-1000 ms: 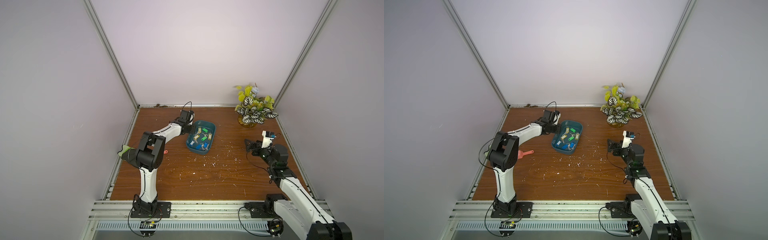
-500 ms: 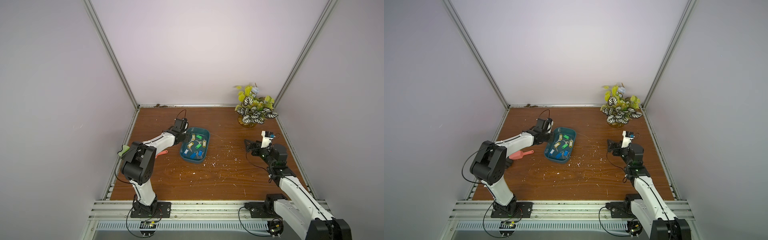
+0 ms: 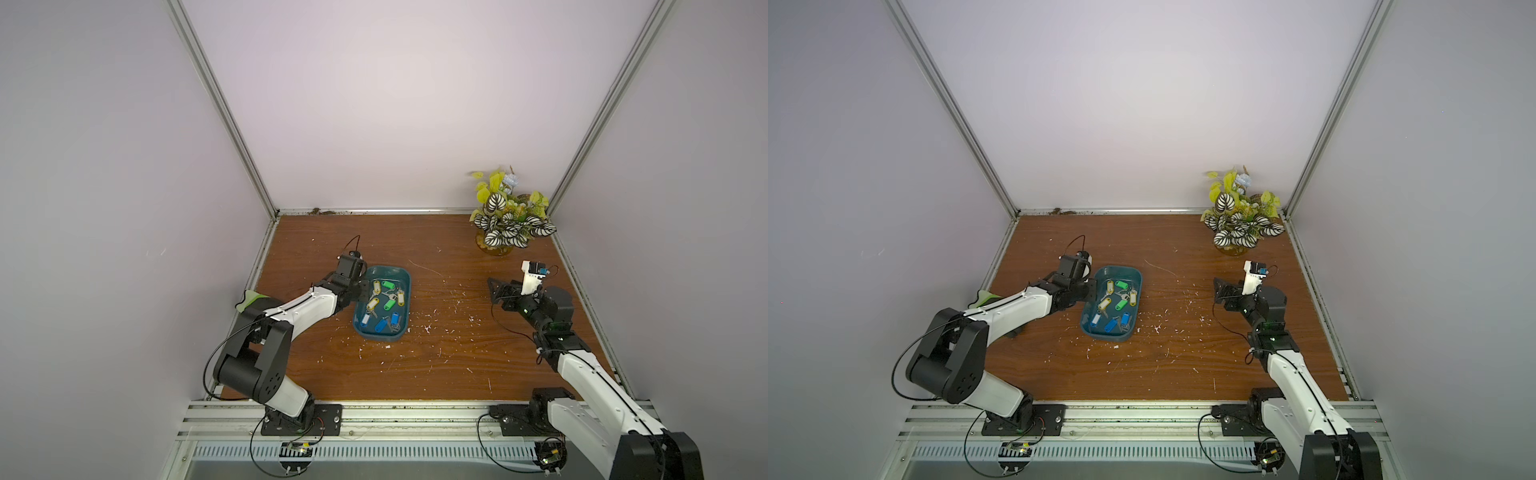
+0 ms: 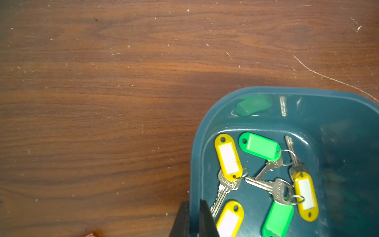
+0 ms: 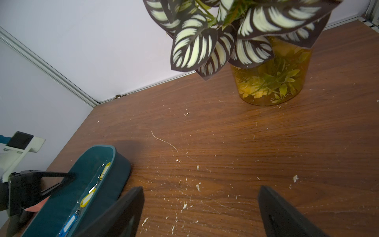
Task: Take the keys out of the storage box
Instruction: Move the storage box to the center of the board.
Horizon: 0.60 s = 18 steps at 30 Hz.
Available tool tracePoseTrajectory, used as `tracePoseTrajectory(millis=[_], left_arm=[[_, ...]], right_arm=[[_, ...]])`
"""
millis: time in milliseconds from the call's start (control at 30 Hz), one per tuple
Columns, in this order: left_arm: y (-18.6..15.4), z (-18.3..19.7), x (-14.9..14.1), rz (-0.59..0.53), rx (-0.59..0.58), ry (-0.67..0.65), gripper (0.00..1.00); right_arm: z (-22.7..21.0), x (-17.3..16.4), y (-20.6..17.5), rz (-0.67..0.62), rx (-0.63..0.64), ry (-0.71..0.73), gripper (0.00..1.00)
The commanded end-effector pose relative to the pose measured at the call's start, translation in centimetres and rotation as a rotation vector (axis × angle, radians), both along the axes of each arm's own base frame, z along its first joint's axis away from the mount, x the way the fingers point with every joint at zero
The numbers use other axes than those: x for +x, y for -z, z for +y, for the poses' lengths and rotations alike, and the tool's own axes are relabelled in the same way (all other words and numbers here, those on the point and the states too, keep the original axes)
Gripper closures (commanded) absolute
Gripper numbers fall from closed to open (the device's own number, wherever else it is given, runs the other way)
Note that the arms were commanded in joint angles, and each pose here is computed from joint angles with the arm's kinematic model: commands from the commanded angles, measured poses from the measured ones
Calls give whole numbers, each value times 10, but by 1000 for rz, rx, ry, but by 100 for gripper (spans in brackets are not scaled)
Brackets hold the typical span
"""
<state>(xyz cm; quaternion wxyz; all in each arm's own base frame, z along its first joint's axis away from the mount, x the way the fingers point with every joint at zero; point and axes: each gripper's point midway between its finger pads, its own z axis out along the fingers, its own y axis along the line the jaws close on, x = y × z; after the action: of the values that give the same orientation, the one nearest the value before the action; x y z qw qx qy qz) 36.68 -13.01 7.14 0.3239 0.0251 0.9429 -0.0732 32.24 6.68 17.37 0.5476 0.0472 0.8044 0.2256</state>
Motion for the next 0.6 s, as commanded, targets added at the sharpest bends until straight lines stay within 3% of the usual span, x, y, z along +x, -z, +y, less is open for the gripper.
tracePoseTrajectory(millis=[0, 300, 567], left_arm=[[-1, 6, -6, 16, 22, -36, 88], [-54, 8, -6, -25, 4, -54, 63], [-66, -6, -38, 117, -178, -182, 40]], right_arm=[[2, 4, -15, -59, -21, -13, 6], [1, 5, -15, -58, -29, -9, 6], [2, 7, -15, -49, -24, -6, 5]])
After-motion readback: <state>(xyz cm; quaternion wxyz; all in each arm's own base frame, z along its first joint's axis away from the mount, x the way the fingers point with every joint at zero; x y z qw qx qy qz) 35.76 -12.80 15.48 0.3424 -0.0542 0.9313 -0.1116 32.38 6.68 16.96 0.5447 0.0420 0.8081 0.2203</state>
